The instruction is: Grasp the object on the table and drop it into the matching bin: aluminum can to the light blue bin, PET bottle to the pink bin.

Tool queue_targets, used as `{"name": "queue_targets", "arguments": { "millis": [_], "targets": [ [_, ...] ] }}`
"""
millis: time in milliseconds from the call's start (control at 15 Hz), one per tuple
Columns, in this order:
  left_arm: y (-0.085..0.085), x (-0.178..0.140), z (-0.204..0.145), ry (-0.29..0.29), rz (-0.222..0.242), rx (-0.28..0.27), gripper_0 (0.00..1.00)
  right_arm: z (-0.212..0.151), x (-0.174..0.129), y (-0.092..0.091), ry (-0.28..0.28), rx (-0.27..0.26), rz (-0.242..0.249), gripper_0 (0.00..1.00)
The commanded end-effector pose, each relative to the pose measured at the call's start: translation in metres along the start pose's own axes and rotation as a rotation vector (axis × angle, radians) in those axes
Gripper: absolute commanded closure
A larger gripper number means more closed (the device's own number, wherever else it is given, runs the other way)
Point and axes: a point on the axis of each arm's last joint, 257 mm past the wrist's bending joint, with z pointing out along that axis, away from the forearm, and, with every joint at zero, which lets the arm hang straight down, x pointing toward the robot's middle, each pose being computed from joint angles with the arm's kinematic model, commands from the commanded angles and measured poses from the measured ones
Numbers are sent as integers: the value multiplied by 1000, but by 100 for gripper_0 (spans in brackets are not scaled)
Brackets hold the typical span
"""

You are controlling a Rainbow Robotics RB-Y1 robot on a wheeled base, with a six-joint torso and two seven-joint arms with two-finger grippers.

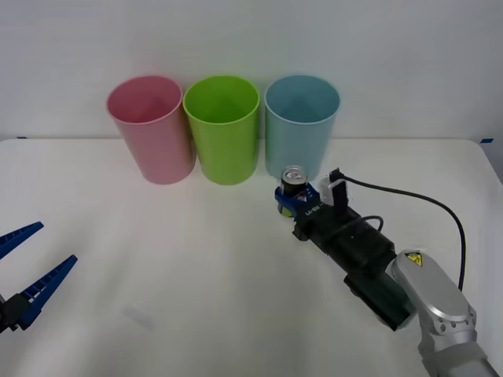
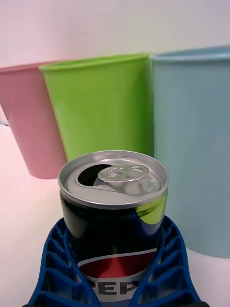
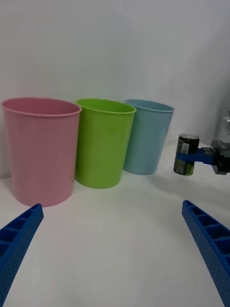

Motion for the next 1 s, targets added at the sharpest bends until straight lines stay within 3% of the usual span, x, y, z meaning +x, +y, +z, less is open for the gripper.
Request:
{"name": "queue_targets", "arguments": {
  "millis": [67, 400, 733, 1000],
  "targets": [
    [0, 0, 0, 0, 0, 0, 0, -16, -27, 0, -40, -15, 40, 100],
    [0, 0, 0, 0, 0, 0, 0, -31, -91, 8, -140, -58, 113, 100],
    [0, 0, 0, 0, 0, 0, 0, -42, -161, -1, -239, -83, 156, 100],
    [0, 0, 0, 0, 0, 0, 0, -28, -191, -25, -279, -45, 124, 100]
  ]
}}
